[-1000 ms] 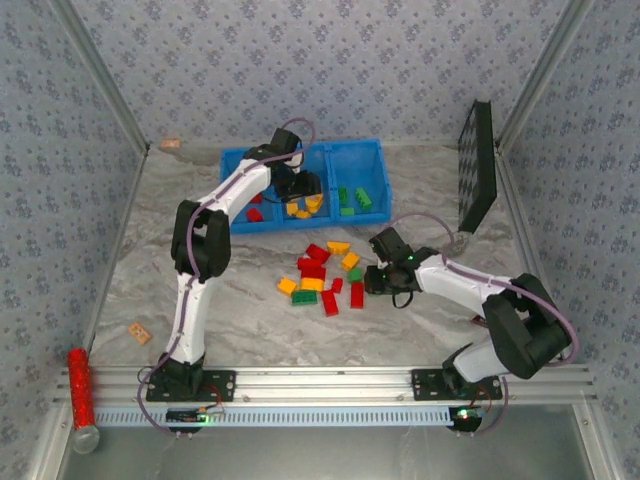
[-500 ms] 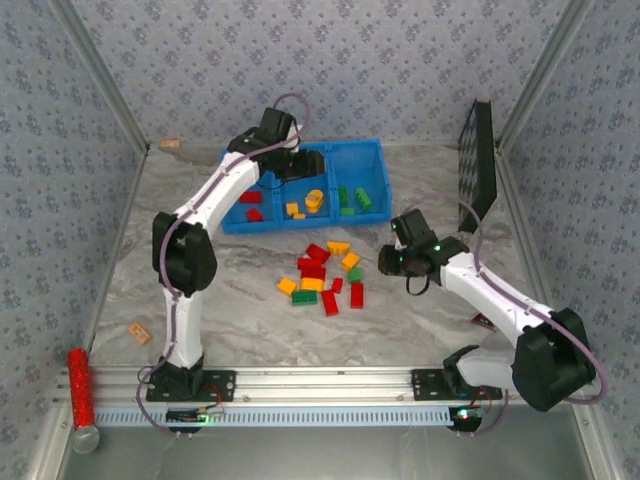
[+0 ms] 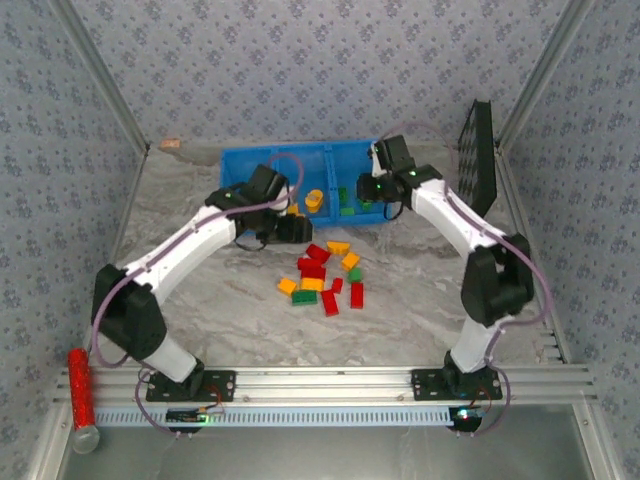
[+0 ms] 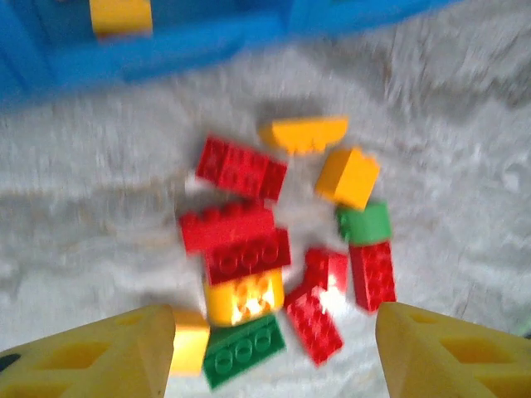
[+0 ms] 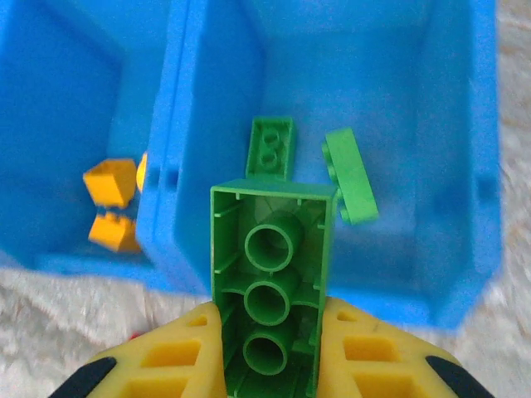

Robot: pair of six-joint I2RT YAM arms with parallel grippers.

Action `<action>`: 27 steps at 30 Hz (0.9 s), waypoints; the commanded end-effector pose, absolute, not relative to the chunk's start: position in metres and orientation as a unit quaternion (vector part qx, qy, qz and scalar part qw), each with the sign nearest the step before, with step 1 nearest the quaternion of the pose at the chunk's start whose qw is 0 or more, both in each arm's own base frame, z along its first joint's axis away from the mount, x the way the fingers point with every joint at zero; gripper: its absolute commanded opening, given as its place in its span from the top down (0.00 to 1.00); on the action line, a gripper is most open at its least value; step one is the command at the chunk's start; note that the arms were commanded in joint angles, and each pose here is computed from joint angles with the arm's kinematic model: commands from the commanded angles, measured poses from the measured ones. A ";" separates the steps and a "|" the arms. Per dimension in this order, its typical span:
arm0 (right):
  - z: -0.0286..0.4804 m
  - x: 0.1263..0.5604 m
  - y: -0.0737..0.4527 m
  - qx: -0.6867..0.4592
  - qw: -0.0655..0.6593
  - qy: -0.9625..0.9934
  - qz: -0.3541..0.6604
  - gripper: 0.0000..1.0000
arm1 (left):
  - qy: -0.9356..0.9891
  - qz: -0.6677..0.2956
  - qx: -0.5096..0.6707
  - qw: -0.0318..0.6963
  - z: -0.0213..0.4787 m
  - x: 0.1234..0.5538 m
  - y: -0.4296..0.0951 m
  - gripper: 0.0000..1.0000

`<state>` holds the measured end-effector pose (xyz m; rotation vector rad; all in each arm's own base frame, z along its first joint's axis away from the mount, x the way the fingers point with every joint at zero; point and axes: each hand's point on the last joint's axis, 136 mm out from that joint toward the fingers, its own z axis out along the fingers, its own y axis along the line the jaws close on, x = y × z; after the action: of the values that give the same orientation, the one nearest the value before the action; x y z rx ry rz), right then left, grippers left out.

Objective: Sort the legos into containers by color
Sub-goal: Place the lego in the container.

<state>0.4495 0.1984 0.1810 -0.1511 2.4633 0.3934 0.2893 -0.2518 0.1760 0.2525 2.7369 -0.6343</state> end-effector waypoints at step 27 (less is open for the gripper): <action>0.101 0.506 0.217 -0.092 0.254 0.953 0.139 0.63 | 0.980 -0.100 0.129 0.114 0.082 0.277 -0.277 0.22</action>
<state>0.5112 0.2130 0.0990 -0.2171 2.5896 0.3537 0.2686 -0.2710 0.0792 0.3421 2.8973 -0.3190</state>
